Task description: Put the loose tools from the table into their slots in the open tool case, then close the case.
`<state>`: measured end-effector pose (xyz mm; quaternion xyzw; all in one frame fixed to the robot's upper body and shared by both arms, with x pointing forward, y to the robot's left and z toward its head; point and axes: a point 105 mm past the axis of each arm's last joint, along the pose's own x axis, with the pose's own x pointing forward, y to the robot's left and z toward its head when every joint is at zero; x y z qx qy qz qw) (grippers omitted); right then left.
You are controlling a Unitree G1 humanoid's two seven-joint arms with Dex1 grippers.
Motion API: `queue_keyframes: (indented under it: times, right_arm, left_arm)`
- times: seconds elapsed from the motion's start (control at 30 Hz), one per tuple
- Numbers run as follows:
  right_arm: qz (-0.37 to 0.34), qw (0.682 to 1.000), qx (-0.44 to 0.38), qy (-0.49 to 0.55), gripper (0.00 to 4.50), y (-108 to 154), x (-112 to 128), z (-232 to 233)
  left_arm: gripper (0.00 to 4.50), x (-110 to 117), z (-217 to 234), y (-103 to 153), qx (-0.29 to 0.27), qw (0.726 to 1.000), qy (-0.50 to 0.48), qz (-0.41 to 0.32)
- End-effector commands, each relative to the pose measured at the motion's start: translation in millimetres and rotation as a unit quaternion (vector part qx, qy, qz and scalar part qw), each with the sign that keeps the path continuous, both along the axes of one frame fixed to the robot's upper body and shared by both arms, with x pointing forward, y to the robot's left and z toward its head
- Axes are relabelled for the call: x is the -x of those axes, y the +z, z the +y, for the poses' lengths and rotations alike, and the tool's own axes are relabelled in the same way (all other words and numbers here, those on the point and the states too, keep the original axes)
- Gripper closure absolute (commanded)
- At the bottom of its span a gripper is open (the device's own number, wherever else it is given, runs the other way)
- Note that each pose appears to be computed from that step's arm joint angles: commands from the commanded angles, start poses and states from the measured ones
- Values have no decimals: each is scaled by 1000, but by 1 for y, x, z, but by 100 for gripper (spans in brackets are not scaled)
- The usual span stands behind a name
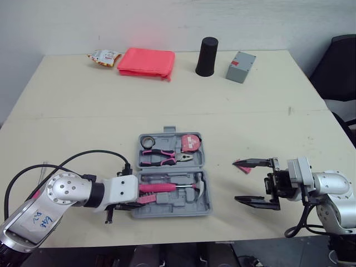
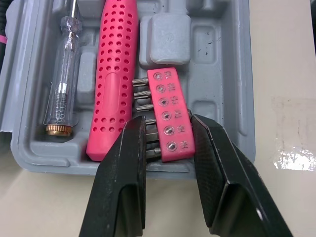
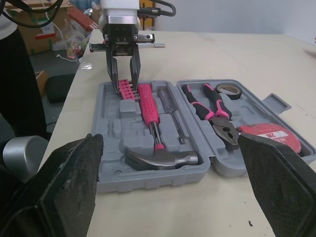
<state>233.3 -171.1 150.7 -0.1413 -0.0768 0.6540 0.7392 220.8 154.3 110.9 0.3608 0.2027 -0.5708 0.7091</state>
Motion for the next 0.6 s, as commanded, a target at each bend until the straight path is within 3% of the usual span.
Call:
queue_keyframes:
  times: [0.03,0.07,0.13,0.33,0.47,0.5,0.6]
  right_arm:
    - [-15,1000,-6,0,0,5,3,-4]
    - [-15,1000,-6,0,0,5,3,-4]
    - [-12,1000,-7,2,0,5,3,-3]
    - [-2,1000,-7,5,0,5,6,-3]
    - [4,1000,-8,4,0,5,6,-2]
    - [5,1000,-9,2,0,5,6,-2]
    - [7,1000,-8,-1,0,5,6,-3]
  left_arm:
    - [279,3,-7,6,13,999,-29,-14]
    - [267,1,-9,9,17,999,-34,-30]
    - [187,0,-10,18,12,997,-52,-63]
    - [187,15,-8,34,32,996,-62,-61]
    - [187,11,1,57,119,987,-26,-109]
    - [242,11,3,59,154,982,-10,-105]
    - [353,15,8,55,220,973,34,-65]
